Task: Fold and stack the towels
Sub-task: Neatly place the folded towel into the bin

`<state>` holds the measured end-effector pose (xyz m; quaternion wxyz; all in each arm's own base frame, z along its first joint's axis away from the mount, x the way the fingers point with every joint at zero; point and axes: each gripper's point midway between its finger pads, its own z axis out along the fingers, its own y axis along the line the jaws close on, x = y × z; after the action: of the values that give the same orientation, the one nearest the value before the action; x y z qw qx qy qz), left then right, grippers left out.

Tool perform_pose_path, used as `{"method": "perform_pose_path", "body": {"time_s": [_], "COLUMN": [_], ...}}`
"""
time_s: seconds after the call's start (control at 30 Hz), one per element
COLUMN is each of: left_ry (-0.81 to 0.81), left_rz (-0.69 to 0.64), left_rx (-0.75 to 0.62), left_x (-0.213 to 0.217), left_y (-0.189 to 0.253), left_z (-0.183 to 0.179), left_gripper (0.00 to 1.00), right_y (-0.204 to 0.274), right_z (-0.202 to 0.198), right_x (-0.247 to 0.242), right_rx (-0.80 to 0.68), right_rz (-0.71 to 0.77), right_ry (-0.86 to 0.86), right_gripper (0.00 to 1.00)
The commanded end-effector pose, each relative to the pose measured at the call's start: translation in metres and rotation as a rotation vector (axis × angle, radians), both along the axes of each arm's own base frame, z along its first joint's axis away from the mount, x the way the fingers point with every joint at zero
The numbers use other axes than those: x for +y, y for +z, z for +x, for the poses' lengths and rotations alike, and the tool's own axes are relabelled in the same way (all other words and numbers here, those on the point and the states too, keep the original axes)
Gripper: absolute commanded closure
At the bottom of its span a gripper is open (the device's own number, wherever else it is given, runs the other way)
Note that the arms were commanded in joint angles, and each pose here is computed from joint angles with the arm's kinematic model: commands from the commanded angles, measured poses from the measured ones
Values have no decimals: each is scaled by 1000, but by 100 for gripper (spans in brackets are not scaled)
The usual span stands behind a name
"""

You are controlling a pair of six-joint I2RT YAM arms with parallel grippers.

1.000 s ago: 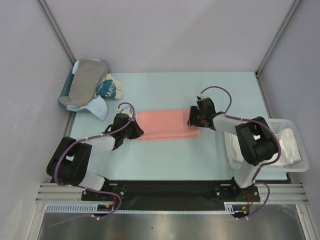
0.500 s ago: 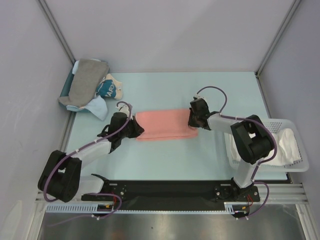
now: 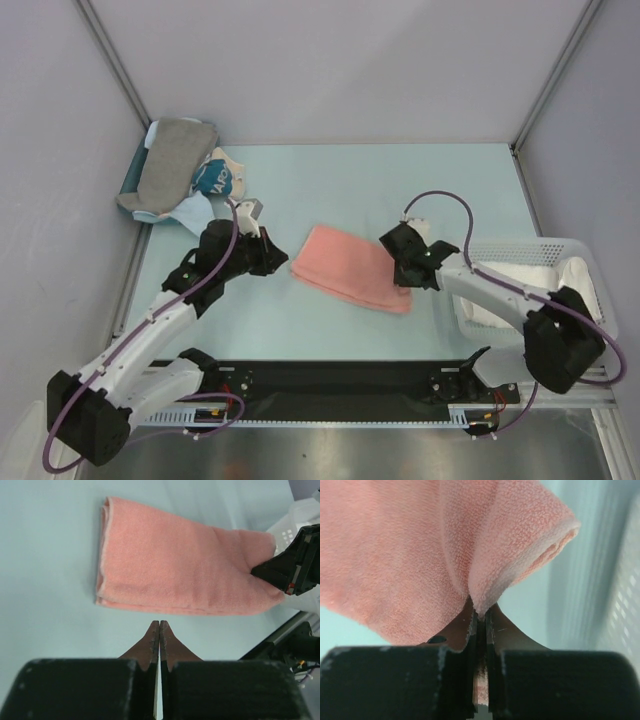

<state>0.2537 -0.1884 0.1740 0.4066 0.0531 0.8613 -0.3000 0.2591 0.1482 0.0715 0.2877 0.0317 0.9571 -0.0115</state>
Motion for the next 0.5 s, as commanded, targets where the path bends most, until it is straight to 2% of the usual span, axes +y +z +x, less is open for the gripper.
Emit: {"method": "perform_pose_path", "body": {"time_s": [0.0, 0.2, 0.33, 0.47], "left_ry": [-87, -177, -221, -251], "left_rz": [2, -36, -48, -56], "left_rx": [-36, -67, -95, -119], "left_x": [-1, -6, -8, -9], "left_y": [25, 39, 46, 51], "left_z": [-22, -43, -52, -57], "left_gripper": [100, 100, 100, 100], "right_y": [19, 70, 88, 109], "right_z": [-39, -67, -82, -74], "right_x": [-35, -47, -77, -90], "right_rx": [5, -74, -79, -141], "right_rz": [-92, -119, -200, -184], "right_ry": [-84, -140, -210, -255], "right_gripper": [100, 100, 100, 100]}}
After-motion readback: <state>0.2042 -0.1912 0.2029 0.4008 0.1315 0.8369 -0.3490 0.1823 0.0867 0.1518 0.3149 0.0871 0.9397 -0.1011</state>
